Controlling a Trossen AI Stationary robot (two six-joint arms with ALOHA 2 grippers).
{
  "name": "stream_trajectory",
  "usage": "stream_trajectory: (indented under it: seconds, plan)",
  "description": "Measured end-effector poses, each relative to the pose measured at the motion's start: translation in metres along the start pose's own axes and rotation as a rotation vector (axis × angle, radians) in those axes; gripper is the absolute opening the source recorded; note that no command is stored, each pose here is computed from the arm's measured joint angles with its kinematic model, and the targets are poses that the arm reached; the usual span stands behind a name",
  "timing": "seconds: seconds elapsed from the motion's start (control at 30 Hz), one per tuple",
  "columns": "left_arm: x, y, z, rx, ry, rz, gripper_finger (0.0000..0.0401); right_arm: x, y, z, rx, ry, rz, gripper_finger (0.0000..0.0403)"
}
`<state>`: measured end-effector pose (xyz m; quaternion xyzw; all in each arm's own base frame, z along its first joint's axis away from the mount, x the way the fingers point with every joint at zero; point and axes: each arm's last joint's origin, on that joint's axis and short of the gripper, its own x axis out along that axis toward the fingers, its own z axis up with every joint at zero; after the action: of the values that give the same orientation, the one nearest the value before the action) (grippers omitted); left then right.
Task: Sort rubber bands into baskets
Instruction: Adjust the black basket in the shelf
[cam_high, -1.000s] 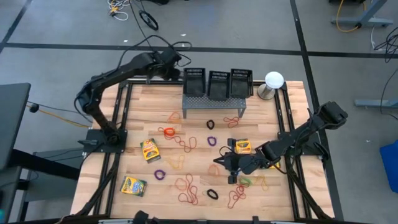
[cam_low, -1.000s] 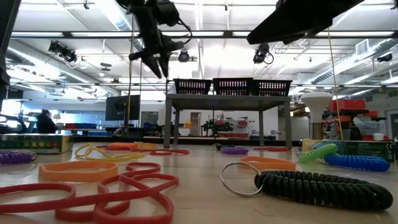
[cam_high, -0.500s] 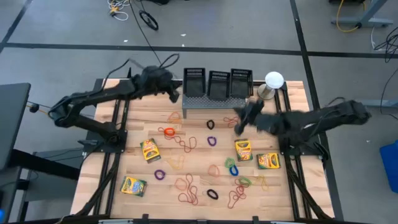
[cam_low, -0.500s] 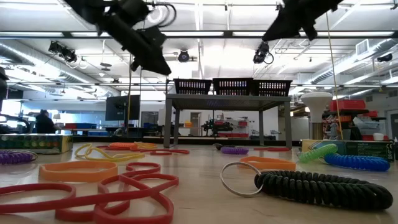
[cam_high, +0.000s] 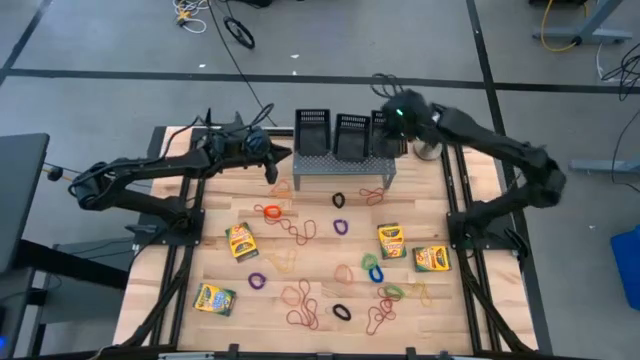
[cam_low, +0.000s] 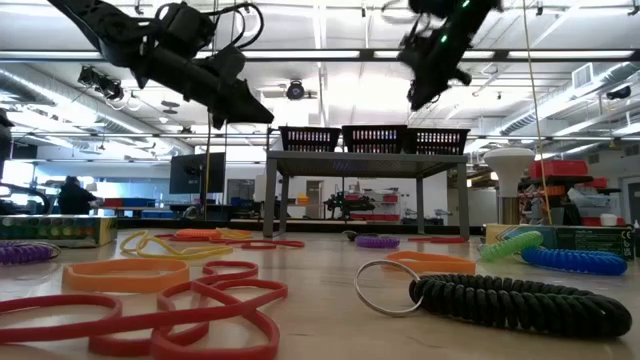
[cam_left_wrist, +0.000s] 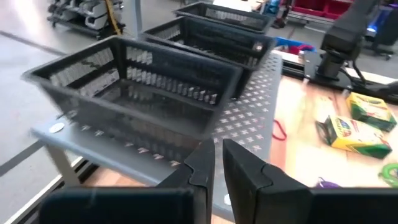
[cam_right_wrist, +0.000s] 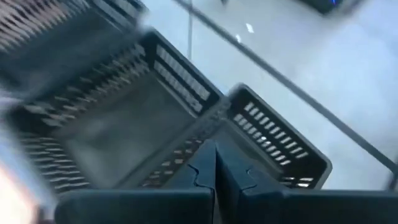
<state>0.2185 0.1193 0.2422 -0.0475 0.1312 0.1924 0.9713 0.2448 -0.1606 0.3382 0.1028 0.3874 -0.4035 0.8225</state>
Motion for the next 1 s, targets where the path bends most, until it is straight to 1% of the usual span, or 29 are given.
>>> stream_trajectory:
  seconds: [0.07,0.2,0.27,0.43,0.83,1.0]
  plan:
    - [0.000,-0.003,0.000,0.023,-0.001,-0.012,0.0037,0.015,-0.005,0.005,-0.011,0.059,-0.019,0.0003]
    - [0.001,-0.010,0.000,0.044,0.000,-0.039,0.0037,0.042,-0.009,0.004,-0.018,0.149,0.001,0.0003]
    - [0.001,-0.013,0.000,0.048,0.001,-0.048,0.0036,0.051,-0.009,0.004,-0.015,0.168,0.016,0.0003]
    - [0.001,-0.016,0.000,0.051,0.002,-0.062,0.0036,0.059,-0.006,0.003,-0.015,0.188,0.059,0.0003]
    - [0.001,-0.016,-0.001,0.054,0.008,-0.058,0.0036,0.059,-0.003,0.010,-0.003,0.120,0.144,0.0002]
    - [0.001,-0.016,-0.002,0.050,0.021,-0.059,0.0036,0.058,-0.002,0.010,-0.011,0.114,0.146,0.0002]
